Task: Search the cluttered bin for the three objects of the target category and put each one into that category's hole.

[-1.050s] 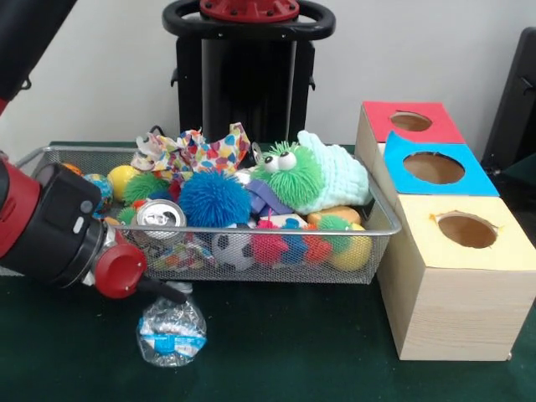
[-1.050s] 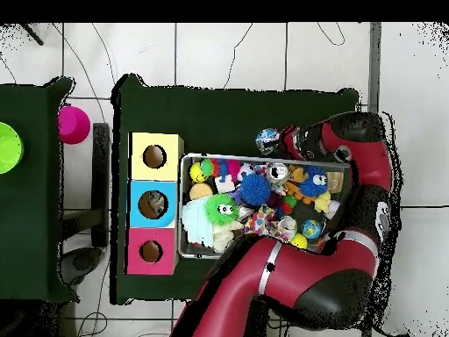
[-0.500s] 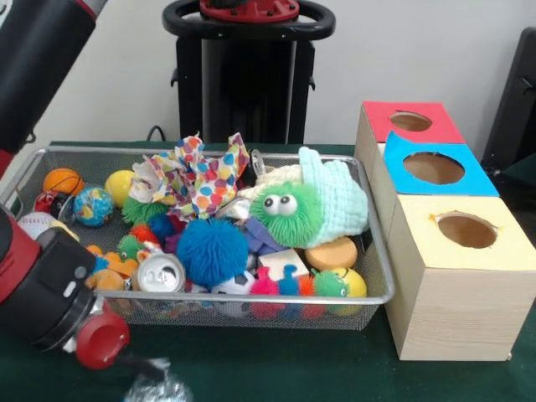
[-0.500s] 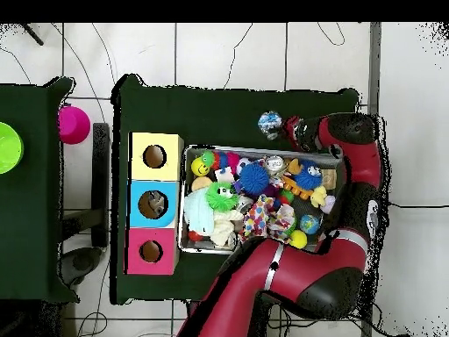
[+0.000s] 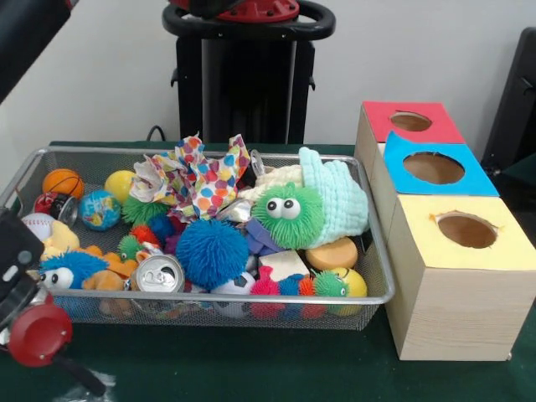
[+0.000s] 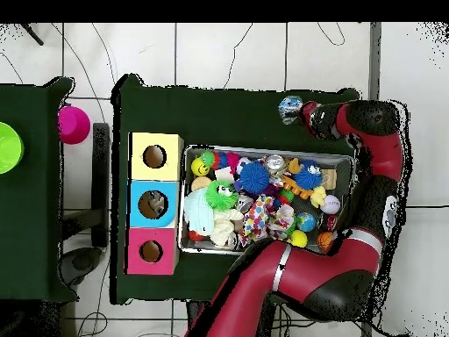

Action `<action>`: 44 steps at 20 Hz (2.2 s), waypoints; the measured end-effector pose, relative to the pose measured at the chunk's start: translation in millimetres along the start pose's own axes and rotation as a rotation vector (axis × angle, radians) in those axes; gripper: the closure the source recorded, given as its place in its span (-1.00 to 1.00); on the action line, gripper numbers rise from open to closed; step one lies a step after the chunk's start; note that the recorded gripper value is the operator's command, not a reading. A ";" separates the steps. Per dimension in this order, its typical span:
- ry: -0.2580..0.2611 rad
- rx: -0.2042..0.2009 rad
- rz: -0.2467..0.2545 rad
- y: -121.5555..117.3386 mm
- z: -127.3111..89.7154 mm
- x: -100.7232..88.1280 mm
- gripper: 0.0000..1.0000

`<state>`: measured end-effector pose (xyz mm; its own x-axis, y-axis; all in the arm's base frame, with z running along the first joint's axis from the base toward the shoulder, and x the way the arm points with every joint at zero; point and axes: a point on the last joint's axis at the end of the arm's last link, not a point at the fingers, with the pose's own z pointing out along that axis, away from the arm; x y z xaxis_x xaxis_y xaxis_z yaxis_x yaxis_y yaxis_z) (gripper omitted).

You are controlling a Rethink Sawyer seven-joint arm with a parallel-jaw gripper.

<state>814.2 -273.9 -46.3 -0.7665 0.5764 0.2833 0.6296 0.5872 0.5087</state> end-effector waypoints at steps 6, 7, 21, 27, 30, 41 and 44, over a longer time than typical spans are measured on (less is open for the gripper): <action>-0.043 -0.051 0.015 0.2 -28.5 -20.4 1.00; -0.045 -0.057 0.018 -0.1 -31.7 -22.4 1.00; 0.735 -0.240 0.153 95.8 -113.9 78.9 1.00; 0.882 -0.211 0.246 188.1 -116.5 147.0 1.00; 0.882 -0.199 0.258 217.9 -107.7 172.2 1.00; 0.589 -0.100 0.373 238.0 -48.2 202.2 1.00; 0.494 -0.009 0.413 218.5 -27.8 202.6 1.00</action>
<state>793.0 -44.6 144.9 -0.4306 0.4230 0.7973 0.8858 0.3673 0.2836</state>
